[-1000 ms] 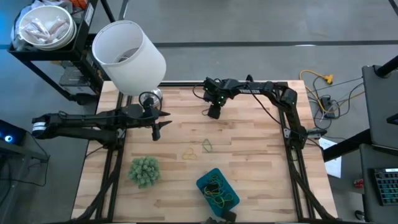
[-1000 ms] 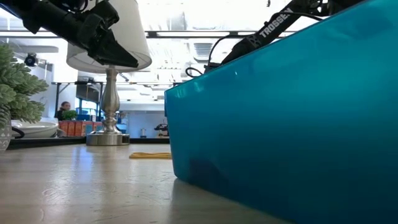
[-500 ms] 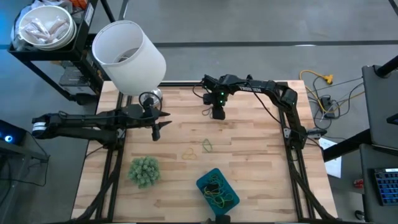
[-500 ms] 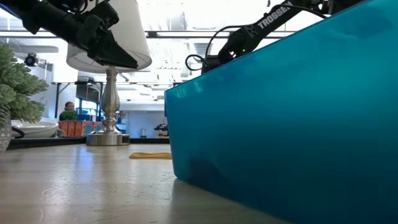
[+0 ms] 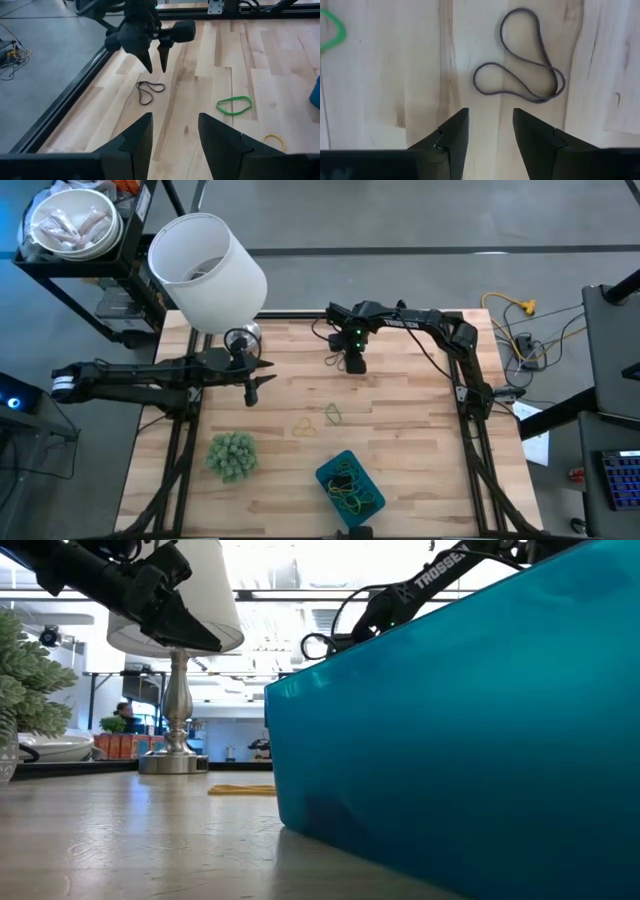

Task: Pick and place rubber bands into bin
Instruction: Put the purple rubber band into the blue bin

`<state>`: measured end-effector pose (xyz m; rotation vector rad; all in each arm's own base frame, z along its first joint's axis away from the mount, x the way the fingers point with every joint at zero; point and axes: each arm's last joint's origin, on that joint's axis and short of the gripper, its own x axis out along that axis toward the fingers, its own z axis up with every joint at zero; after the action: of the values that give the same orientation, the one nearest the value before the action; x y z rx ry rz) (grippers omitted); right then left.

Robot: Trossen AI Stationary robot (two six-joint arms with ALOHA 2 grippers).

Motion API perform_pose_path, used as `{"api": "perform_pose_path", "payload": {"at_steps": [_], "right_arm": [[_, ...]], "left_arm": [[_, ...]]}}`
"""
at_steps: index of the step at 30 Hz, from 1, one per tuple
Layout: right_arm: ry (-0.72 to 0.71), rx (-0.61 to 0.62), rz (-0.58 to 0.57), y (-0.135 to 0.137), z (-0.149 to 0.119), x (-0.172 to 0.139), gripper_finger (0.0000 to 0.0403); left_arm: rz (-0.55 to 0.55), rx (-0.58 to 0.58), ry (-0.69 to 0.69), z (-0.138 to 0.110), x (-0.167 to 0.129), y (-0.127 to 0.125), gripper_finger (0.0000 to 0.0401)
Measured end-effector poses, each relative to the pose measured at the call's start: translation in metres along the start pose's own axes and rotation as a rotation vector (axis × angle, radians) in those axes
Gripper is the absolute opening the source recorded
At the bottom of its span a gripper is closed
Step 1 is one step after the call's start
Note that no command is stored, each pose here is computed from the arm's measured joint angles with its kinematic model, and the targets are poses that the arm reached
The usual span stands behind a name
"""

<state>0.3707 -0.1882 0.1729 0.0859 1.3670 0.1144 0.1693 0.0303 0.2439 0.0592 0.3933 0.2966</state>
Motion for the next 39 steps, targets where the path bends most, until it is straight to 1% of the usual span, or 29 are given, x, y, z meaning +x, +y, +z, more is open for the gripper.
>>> {"api": "perform_pose_path", "payload": {"at_steps": [5,9,14,18,22,29,32,36,39], "right_arm": [[0.038,-0.017,0.021,-0.001,-0.002,0.011,0.0146],[0.042,-0.028,0.015,-0.001,-0.002,0.012,0.0145],[0.06,-0.047,0.03,0.008,0.001,0.013,0.0143],[0.061,-0.047,0.031,0.013,0.005,0.009,0.0138],[0.061,-0.053,0.056,0.021,0.01,0.002,0.0136],[0.093,-0.166,0.107,0.049,0.014,0.016,0.0136],[0.106,-0.191,0.114,0.053,0.014,0.022,0.0136],[0.109,-0.193,0.133,0.054,0.01,0.029,0.0136],[0.109,-0.183,0.135,0.048,0.006,0.033,0.0136]], "left_arm": [[0.0,0.0,0.0,0.0,0.0,0.0,0.0143],[0.0,0.0,0.0,0.0,0.0,0.0,0.0143],[0.0,0.0,0.0,0.0,0.0,0.0,0.0143],[0.0,0.0,0.0,0.0,0.0,0.0,0.0143],[0.0,0.0,0.0,0.0,0.0,0.0,0.0143],[-0.001,0.001,0.002,-0.001,0.0,0.0,0.0143],[-0.001,0.002,0.006,-0.002,0.0,0.0,0.0143],[-0.001,0.003,0.013,-0.004,0.001,-0.001,0.0143],[-0.001,0.003,0.013,-0.004,0.001,-0.001,0.0143]]}}
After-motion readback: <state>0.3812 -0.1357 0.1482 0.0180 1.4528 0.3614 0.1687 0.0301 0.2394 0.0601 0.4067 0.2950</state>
